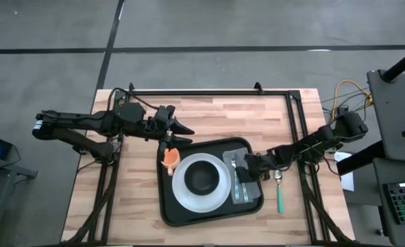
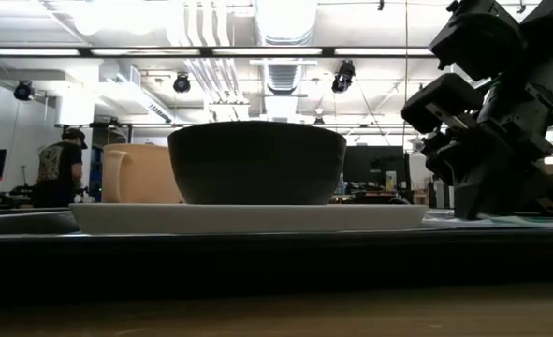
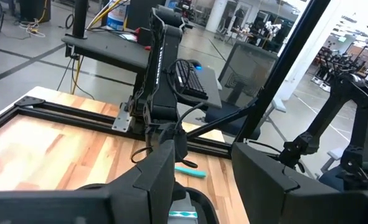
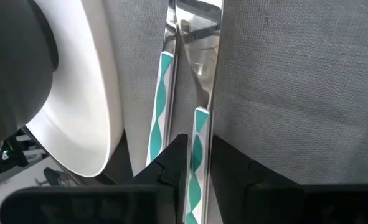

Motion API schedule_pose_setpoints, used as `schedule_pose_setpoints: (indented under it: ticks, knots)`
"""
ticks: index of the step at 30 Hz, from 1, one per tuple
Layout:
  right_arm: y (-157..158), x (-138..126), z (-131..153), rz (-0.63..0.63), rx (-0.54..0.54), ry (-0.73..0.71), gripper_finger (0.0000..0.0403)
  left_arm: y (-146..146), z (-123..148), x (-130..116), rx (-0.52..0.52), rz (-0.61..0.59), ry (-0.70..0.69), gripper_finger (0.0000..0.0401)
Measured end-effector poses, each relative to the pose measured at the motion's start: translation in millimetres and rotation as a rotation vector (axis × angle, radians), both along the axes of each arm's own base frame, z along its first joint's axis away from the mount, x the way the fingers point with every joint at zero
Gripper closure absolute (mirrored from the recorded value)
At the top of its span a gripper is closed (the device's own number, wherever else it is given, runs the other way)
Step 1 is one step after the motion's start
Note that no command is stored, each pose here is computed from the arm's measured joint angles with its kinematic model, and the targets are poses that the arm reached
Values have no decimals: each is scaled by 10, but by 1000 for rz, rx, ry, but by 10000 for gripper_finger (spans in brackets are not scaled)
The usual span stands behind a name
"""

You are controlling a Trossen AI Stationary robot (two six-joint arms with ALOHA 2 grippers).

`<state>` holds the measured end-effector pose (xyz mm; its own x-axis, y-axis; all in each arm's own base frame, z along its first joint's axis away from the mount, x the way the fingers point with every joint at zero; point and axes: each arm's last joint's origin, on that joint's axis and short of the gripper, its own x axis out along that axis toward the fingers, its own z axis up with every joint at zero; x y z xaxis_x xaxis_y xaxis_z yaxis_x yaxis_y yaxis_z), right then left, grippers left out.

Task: Set up tray
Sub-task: Put the blue butter knife on the gray napkin to the right side of the blue fork

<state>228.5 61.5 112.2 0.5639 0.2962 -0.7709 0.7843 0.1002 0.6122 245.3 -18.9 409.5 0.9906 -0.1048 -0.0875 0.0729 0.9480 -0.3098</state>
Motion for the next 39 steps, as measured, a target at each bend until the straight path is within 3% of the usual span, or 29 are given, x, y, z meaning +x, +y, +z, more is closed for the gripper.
schedule_pose_setpoints:
  ticks: [23, 31, 35, 39]
  knots:
    - [-18, -36, 298, -7, -7, -74, 316, -14, -14, -4, -6, -47, 14, 260]
    - [-9, 161, 389, -8, -82, -120, 354, -15, -18, -1, -6, -48, 16, 260]
    - [-13, 233, 405, 0, -107, -85, 388, -15, -21, -1, -6, -48, 20, 260]
    - [-17, 247, 389, 0, -129, -49, 394, -15, -25, 0, -6, -48, 23, 260]
